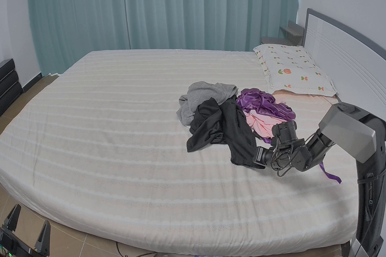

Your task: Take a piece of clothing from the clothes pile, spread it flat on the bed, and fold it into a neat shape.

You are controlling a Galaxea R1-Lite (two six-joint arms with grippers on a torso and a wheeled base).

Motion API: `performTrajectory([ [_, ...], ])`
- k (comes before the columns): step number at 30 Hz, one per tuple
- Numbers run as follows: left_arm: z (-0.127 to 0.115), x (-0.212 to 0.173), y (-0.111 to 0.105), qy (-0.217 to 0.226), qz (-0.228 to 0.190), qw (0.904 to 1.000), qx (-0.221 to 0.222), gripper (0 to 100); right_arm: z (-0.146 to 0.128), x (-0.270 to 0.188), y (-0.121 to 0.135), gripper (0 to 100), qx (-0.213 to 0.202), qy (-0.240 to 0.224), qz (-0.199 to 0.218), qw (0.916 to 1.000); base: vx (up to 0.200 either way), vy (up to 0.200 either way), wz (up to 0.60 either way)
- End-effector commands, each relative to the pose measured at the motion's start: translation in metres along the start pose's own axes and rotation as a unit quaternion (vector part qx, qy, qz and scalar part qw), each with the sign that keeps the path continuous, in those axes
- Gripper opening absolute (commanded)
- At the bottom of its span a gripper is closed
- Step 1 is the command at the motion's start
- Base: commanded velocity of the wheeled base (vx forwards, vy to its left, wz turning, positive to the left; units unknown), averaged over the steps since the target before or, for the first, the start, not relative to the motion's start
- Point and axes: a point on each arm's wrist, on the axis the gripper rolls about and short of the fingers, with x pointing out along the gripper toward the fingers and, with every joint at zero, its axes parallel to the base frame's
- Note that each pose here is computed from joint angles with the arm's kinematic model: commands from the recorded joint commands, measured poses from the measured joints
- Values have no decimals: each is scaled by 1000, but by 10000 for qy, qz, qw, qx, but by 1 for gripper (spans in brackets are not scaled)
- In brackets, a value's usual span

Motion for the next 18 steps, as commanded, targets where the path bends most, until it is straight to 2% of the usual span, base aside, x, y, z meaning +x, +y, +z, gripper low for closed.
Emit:
performTrajectory([
  [1,-5,0,0,14,2,10000,-2,100,2,-62,19,0,162,-499,544,9971,0,0,0],
  [6,-5,0,0,14,2,10000,-2,100,-12,-117,42,0,76,-813,1215,9892,0,0,0],
  [7,-5,0,0,14,2,10000,-2,100,-12,-119,42,0,76,-833,1238,9888,0,0,0],
  [12,-5,0,0,14,2,10000,-2,100,-18,-192,72,0,79,-1415,2129,9667,0,0,0],
  [16,-5,0,0,14,2,10000,-2,100,-17,-227,82,0,-12,-1672,2527,9530,0,0,0],
  [18,-5,0,0,14,2,10000,-2,100,-12,-249,89,0,-56,-1926,2790,9408,0,0,0],
])
